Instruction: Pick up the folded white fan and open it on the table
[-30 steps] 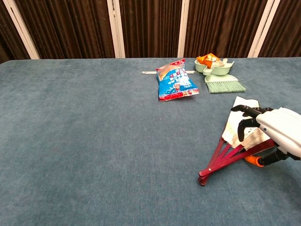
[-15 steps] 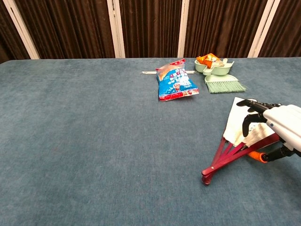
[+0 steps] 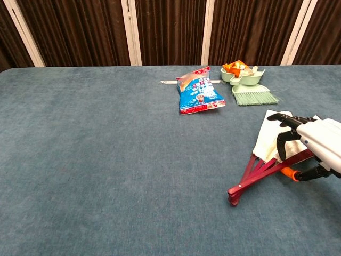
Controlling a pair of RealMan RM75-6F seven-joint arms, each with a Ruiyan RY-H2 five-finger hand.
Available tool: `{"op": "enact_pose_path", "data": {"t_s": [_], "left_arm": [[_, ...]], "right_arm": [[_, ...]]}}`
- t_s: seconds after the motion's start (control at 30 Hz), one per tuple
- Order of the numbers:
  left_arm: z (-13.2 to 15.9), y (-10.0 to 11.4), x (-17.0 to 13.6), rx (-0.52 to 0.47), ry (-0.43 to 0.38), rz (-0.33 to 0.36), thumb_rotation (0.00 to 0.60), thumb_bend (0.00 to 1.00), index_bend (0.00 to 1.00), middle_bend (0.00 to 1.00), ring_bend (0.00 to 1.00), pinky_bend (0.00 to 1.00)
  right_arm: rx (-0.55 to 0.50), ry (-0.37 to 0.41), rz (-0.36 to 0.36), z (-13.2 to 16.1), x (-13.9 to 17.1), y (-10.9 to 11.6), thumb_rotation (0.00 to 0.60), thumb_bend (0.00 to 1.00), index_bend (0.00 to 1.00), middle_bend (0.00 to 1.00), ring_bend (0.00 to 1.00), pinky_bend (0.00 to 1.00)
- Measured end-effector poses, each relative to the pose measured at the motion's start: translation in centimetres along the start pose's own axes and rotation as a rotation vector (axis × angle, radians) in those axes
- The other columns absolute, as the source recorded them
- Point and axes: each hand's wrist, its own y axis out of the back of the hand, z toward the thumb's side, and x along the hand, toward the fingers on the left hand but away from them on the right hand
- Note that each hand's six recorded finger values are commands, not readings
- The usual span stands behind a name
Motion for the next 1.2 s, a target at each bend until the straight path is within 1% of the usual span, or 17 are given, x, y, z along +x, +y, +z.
{"op": "enact_pose_path", "data": {"t_s": [0.3, 0.43, 0.73, 0.8, 0.93, 1.2], "left_arm": [[0.12, -0.12, -0.05, 0.002, -0.004, -0.004, 0.600, 0.44, 0.14, 0.06, 0.00, 0.03], [0.16, -0.13, -0.08, 0.001, -0.005, -0.005, 0.600, 0.44, 0.14, 0.06, 0.00, 0.03], [0.16, -0.12, -0.04, -0.002, -0.008, -0.008, 0.600, 0.44, 0.14, 0.06, 0.00, 0.03], [0.14, -0.10, -0.01, -0.002, -0.008, -0.007, 0.600, 0.44, 0.14, 0.06, 0.00, 0.03], [0.18, -0.07, -0.02, -0.002, -0.011, -0.006, 0.600, 0.44, 0.14, 0.06, 0.00, 0.03], [0.28, 0.05, -0.16, -0.005, -0.018, 0.000, 0.600, 0.44, 0.14, 0.06, 0.00, 0.03]], "right_arm": [[0.009, 0.005, -0.008, 0.10, -0.02, 0.29, 0.600, 0.35, 0.64, 0.14, 0.20, 0.24], [0.028, 0.008, -0.005, 0.05, -0.07, 0.31, 0.600, 0.35, 0.64, 0.14, 0.20, 0.24], [0.071, 0.012, 0.027, -0.01, -0.44, 0.01, 0.600, 0.36, 0.64, 0.14, 0.20, 0.24], [0.075, 0.010, 0.034, -0.03, -0.51, -0.06, 0.600, 0.36, 0.65, 0.15, 0.20, 0.24], [0.081, 0.010, 0.043, -0.02, -0.61, -0.12, 0.600, 0.40, 0.69, 0.15, 0.21, 0.24], [0.079, 0.010, 0.035, -0.14, -0.62, 0.27, 0.600, 0.40, 0.75, 0.15, 0.21, 0.24]]}}
